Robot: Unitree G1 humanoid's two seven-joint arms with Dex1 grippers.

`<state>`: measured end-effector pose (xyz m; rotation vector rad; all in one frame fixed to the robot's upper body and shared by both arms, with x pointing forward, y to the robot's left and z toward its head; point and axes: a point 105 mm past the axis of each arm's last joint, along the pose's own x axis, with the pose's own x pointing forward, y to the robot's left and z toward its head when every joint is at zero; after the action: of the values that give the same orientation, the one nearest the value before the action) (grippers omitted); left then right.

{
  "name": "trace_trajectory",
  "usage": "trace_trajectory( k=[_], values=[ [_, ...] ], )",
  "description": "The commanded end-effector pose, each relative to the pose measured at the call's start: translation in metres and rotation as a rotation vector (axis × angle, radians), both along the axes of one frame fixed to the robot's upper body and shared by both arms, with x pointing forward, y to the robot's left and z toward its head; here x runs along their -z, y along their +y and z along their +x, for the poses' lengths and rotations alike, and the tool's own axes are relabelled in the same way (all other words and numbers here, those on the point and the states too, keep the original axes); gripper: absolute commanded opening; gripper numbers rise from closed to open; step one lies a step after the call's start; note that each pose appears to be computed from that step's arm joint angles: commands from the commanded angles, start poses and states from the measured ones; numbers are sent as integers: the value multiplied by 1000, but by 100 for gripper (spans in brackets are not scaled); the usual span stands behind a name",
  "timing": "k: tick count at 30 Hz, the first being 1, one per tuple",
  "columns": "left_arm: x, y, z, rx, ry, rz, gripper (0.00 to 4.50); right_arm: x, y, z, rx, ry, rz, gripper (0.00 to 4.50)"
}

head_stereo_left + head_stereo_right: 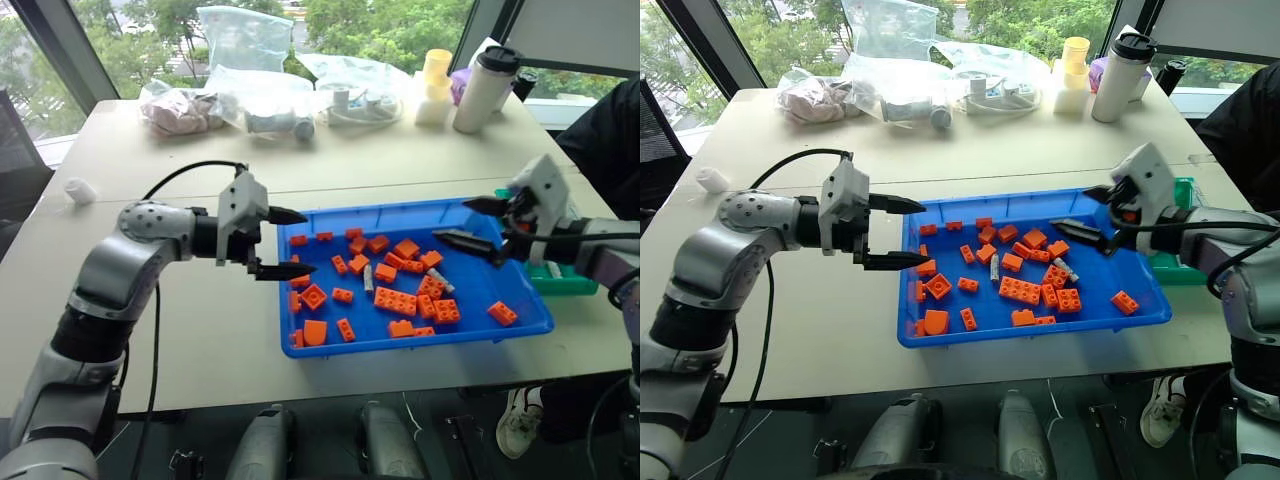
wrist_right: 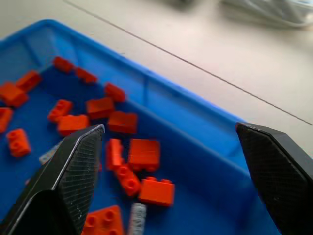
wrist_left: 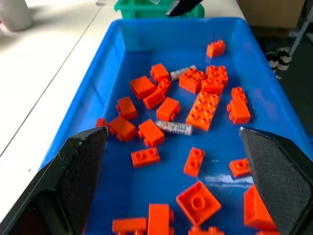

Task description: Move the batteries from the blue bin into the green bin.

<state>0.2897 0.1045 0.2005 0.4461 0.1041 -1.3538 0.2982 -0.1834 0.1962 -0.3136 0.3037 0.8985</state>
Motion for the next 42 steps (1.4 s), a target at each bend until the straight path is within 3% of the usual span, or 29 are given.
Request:
trace_trajectory(
  k=[1, 10, 19, 25, 34, 42],
  values=[
    [-11, 7, -11, -2, -64, 46, 450, 11, 22, -8, -190, 37, -54, 443],
    [-13, 9, -18, -62, -69, 35, 450, 47, 53, 14, -394, 58, -160, 443],
    [-13, 11, -22, -104, -66, 24, 450, 62, 60, 35, -420, 67, -177, 443],
    [-16, 10, -22, -113, -67, -2, 450, 73, 59, 35, -436, 90, -205, 443],
    [-18, 7, -18, -108, -78, -10, 450, 80, 58, 32, -479, 53, -332, 443],
    [-19, 4, -17, -100, -82, -14, 450, 53, 63, 43, -383, 7, -172, 443]
  ],
)
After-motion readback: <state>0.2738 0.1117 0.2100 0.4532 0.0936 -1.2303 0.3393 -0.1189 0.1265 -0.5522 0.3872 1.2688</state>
